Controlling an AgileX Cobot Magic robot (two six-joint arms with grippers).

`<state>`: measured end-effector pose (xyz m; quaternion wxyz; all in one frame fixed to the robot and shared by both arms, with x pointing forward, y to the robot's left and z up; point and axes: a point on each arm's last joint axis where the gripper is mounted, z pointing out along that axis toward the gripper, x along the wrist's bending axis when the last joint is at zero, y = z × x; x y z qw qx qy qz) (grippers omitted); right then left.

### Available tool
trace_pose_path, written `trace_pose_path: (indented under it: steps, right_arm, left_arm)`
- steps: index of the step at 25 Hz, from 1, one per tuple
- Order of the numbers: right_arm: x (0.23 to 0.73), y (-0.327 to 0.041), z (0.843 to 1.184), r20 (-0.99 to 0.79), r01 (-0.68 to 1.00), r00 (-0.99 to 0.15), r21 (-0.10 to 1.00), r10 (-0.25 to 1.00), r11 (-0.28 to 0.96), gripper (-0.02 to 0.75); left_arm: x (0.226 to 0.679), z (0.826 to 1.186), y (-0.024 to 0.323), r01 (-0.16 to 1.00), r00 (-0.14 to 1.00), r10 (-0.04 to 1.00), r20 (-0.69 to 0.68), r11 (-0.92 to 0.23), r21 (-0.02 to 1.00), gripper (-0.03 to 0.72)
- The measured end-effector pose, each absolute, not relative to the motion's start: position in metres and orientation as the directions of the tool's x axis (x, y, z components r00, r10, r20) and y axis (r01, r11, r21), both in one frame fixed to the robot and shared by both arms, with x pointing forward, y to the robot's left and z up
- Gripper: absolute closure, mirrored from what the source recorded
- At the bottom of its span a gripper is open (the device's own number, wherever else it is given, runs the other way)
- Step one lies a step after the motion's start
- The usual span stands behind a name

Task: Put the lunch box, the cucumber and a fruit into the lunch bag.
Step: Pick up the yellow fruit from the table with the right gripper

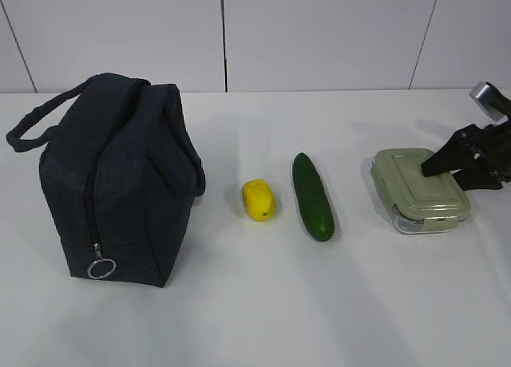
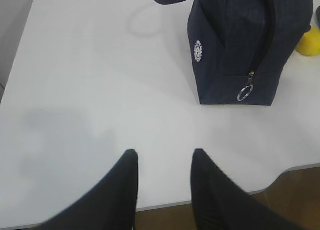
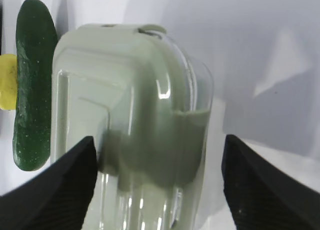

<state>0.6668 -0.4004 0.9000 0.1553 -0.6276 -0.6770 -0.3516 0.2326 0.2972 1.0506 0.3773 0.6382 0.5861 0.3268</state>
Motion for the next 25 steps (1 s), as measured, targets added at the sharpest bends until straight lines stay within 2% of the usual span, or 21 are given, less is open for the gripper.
trace_pose_path:
  steps: [4, 8, 25]
  right_arm:
    - [0.6678, -0.3959, 0.9, 0.655, 0.961, -0.162, 0.274, 0.738, -0.032, 0.202]
    - [0.6664, -0.3951, 0.8992, 0.663, 0.972, -0.114, 0.227, 0.74, -0.053, 0.218]
    - [0.6638, -0.3965, 0.9046, 0.643, 0.977, -0.108, 0.21, 0.758, -0.04, 0.22]
  left_arm:
    - [0.2326, 1.0506, 0.2972, 0.501, 0.099, 0.995, -0.025, -0.028, 0.865, 0.45]
    - [0.2326, 1.0506, 0.2972, 0.501, 0.099, 0.995, -0.025, -0.028, 0.865, 0.45]
    - [0.2326, 1.0506, 0.2972, 0.501, 0.099, 0.995, -0.025, -0.028, 0.865, 0.45]
